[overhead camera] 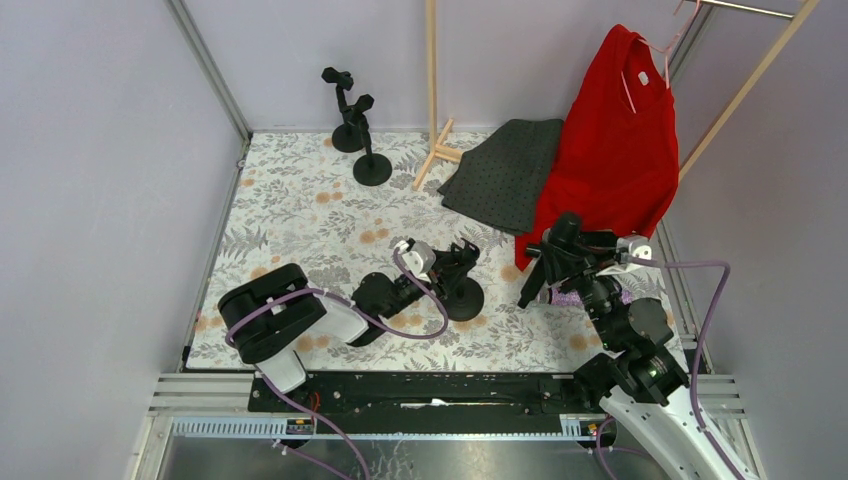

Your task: Attach the microphones to the stand

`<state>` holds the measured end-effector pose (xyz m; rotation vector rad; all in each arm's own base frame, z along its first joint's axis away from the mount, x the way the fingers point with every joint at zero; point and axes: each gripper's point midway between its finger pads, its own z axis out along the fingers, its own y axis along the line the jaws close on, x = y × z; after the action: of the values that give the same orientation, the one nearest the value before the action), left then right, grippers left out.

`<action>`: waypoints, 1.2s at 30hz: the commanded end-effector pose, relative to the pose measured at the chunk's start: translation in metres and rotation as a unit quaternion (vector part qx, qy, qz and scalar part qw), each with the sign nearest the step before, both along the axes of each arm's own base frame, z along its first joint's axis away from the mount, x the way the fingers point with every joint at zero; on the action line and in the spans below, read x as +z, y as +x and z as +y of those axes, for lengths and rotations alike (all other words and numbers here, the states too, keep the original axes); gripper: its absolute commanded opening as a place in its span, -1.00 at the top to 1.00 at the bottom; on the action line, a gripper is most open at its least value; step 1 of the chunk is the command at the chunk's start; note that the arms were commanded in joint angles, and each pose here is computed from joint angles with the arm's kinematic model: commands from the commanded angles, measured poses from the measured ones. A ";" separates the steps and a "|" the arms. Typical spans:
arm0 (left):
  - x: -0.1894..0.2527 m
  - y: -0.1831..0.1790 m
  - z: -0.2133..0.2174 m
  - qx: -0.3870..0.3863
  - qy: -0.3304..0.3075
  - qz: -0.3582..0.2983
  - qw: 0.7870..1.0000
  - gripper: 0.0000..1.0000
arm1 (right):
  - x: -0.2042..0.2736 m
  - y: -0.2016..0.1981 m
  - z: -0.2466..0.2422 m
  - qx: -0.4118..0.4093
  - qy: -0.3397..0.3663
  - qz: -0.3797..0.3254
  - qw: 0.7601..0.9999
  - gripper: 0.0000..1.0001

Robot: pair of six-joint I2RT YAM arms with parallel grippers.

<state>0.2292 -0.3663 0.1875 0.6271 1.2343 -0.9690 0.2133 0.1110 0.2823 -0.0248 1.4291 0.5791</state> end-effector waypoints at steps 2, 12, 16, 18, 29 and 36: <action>0.038 -0.015 -0.009 -0.047 -0.068 -0.018 0.996 0.76 | 0.042 -0.018 0.012 0.053 -0.007 -0.098 0.994 1.00; 0.052 -0.050 -0.012 -0.157 -0.103 0.045 0.981 1.00 | 0.109 -0.073 0.038 0.163 -0.001 -0.325 0.932 1.00; 0.058 -0.062 -0.013 -0.191 -0.115 0.068 0.972 1.00 | 0.133 -0.090 0.052 0.210 -0.006 -0.379 0.901 1.00; 0.061 -0.065 -0.013 -0.200 -0.119 0.073 0.970 1.00 | 0.145 -0.101 0.058 0.234 -0.007 -0.406 0.883 1.00; 0.063 -0.065 -0.013 -0.203 -0.129 0.094 0.966 1.00 | 0.177 -0.138 0.083 0.340 -0.013 -0.483 0.807 1.00; 0.067 -0.066 -0.012 -0.204 -0.134 0.095 0.965 1.00 | 0.167 -0.127 0.096 0.359 -0.027 -0.471 0.805 1.00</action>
<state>0.1730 -0.3828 0.1963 0.6323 1.3416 -1.4602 0.1015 0.2096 0.4308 -0.7974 0.5151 0.9689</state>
